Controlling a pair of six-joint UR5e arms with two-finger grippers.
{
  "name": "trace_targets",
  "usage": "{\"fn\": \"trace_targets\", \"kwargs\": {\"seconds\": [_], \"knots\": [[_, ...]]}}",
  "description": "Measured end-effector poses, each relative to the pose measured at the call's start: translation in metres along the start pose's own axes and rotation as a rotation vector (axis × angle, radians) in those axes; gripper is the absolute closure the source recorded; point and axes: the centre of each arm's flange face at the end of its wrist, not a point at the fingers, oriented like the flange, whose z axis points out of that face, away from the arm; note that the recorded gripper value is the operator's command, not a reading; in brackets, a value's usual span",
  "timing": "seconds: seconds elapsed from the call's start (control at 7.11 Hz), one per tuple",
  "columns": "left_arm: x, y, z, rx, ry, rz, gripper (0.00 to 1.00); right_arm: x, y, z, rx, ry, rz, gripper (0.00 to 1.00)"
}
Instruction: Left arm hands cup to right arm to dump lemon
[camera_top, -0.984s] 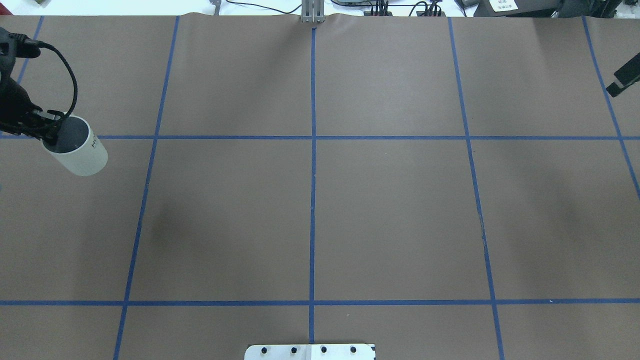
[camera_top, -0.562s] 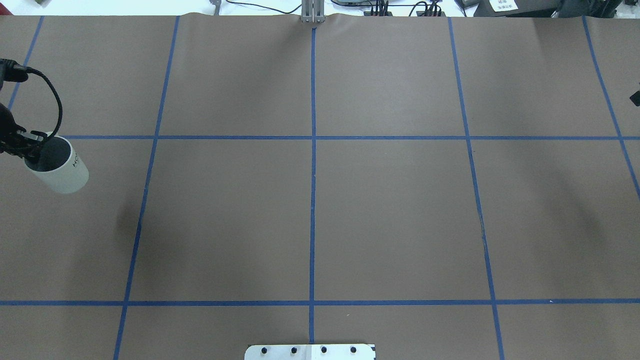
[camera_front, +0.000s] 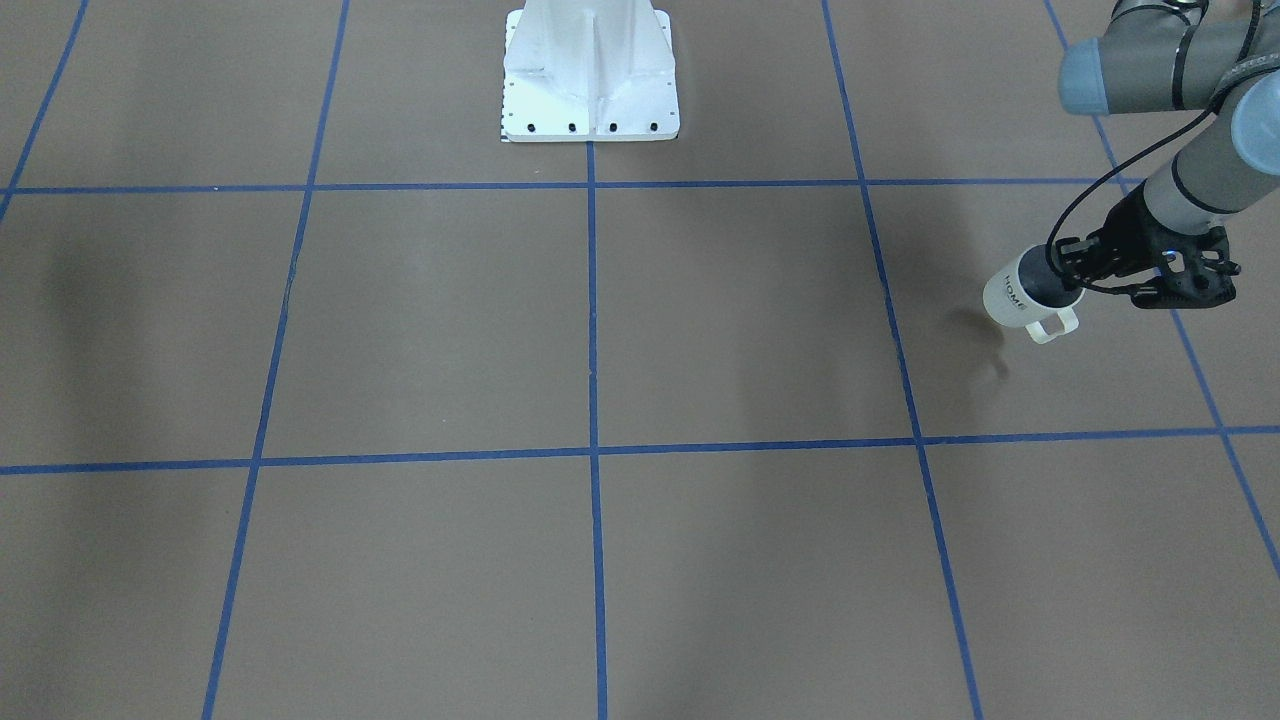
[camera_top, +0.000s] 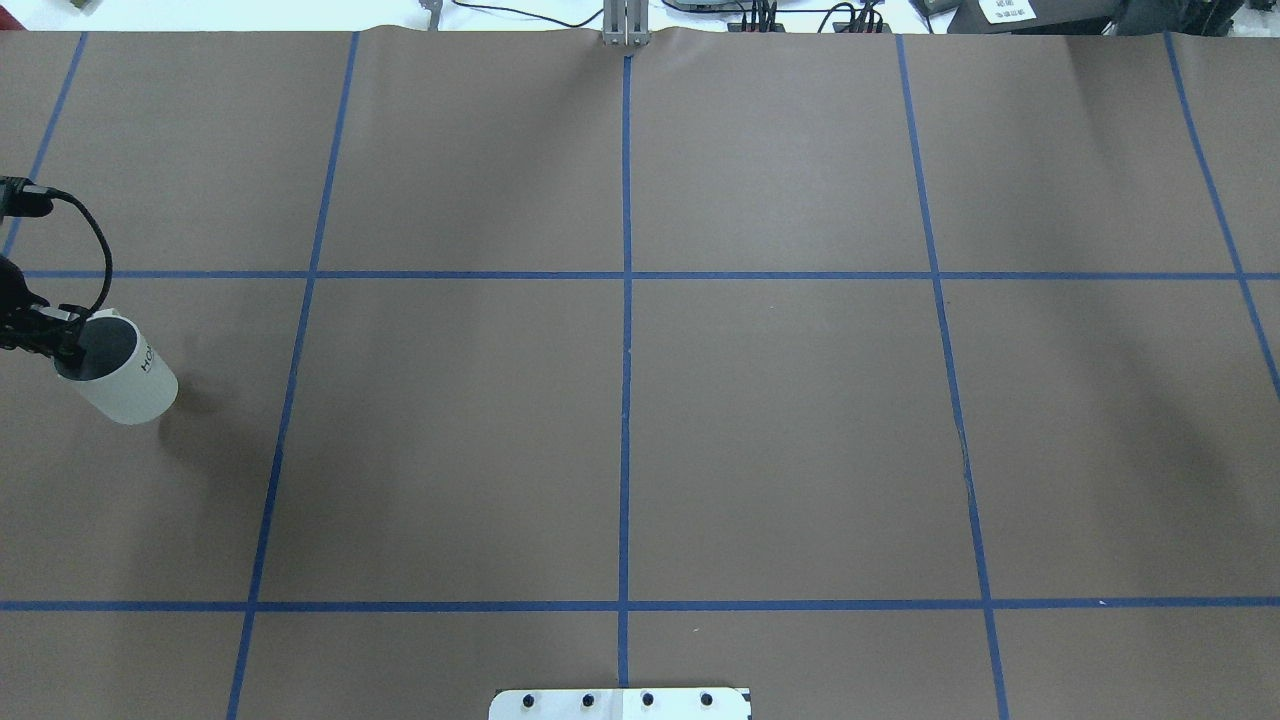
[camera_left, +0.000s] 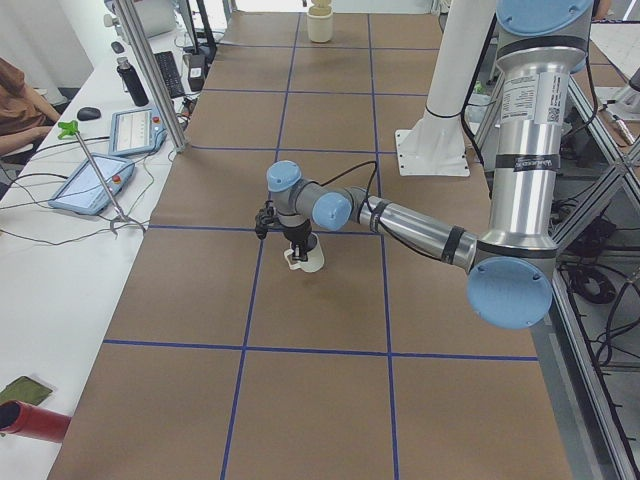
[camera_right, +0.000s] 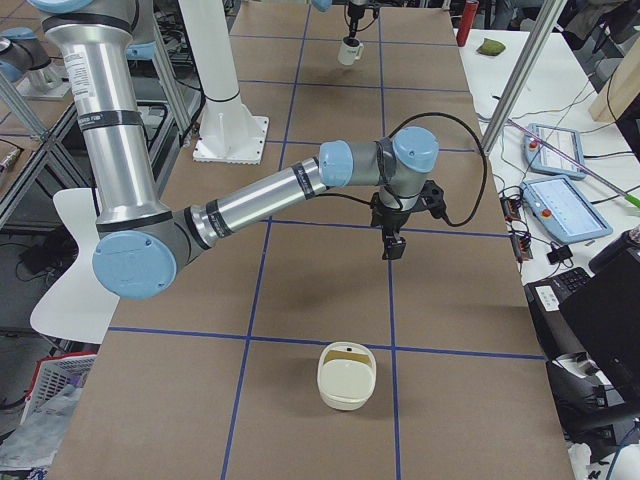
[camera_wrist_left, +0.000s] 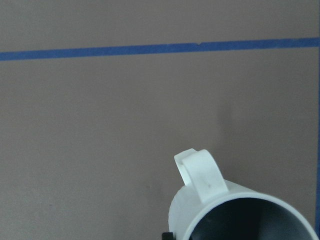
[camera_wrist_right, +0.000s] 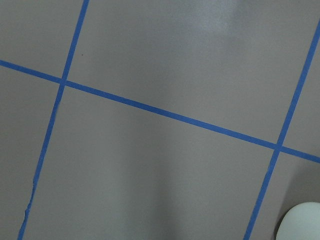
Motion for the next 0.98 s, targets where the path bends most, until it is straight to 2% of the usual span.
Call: {"fn": "trace_targets", "kwargs": {"seconds": [0.42, 0.56, 0.7, 0.84, 0.98], "knots": [[-0.013, 0.003, 0.012, -0.007, 0.001, -0.006, 0.96, -0.001, -0.001, -0.002, 0.002, 0.001, -0.001, 0.01], [-0.016, 0.002, 0.016, -0.009, -0.001, -0.008, 0.90, -0.001, -0.001, -0.002, 0.003, 0.001, -0.002, 0.01], [-0.021, 0.000, 0.022, -0.005, 0.001, -0.006, 0.59, -0.002, -0.002, -0.003, 0.004, 0.002, -0.003, 0.01], [-0.026, -0.002, 0.029, 0.001, 0.005, -0.003, 0.01, -0.002, -0.003, -0.003, 0.005, 0.002, -0.004, 0.01], [-0.028, -0.004, 0.032, 0.008, 0.009, 0.002, 0.00, -0.003, -0.004, -0.004, 0.007, 0.002, -0.006, 0.01]]}}
